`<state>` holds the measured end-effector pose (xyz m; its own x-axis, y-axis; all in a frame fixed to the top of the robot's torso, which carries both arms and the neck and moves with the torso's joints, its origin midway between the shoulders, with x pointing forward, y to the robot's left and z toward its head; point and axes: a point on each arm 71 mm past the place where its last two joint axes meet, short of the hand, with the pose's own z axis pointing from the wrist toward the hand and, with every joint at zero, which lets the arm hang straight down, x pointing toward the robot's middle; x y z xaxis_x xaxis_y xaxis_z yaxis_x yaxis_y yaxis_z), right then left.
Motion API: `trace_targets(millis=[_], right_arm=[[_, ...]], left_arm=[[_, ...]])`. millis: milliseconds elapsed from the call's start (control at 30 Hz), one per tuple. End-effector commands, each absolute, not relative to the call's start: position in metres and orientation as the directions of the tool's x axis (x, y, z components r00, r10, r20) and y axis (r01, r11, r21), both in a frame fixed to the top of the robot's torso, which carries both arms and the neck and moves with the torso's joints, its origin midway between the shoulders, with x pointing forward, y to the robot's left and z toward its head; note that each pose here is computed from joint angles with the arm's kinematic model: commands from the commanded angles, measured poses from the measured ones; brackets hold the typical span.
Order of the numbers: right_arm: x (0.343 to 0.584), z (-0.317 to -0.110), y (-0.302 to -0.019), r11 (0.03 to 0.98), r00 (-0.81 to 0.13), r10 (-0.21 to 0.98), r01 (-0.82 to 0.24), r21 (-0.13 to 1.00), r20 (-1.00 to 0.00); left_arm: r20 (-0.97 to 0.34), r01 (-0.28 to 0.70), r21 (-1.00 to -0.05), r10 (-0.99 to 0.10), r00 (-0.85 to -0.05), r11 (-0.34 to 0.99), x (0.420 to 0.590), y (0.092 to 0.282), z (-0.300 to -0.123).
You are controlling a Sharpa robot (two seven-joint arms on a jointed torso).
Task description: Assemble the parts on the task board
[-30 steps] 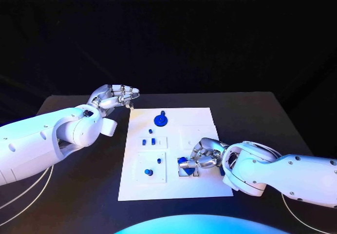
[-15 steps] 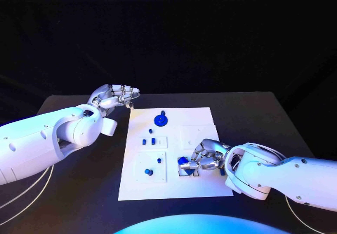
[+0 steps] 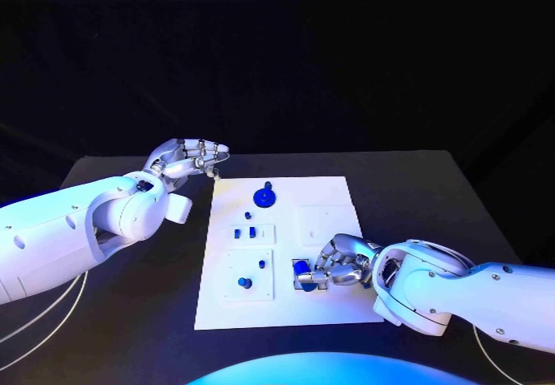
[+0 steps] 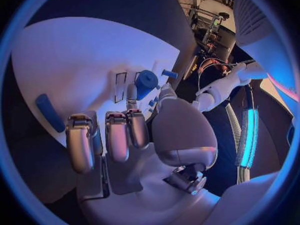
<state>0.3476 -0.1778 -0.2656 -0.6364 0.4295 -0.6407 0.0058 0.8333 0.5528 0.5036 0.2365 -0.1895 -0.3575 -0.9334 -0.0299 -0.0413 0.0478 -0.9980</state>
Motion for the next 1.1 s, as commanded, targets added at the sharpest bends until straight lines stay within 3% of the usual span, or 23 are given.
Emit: trace_targets(millis=[33,1100], right_arm=[[0.344,-0.268,-0.173,0.824,-0.667,0.423,0.002,0.567,-0.613],[0.351,-0.273,-0.179,0.842,-0.658,0.419,0.024,0.539,-0.625]], left_arm=[[-0.025,-0.042,-0.998,-0.927,-0.375,0.044,0.503,0.234,-0.189],[-0.029,-0.046,-0.998,-0.926,-0.376,0.050,0.503,0.236,-0.190]])
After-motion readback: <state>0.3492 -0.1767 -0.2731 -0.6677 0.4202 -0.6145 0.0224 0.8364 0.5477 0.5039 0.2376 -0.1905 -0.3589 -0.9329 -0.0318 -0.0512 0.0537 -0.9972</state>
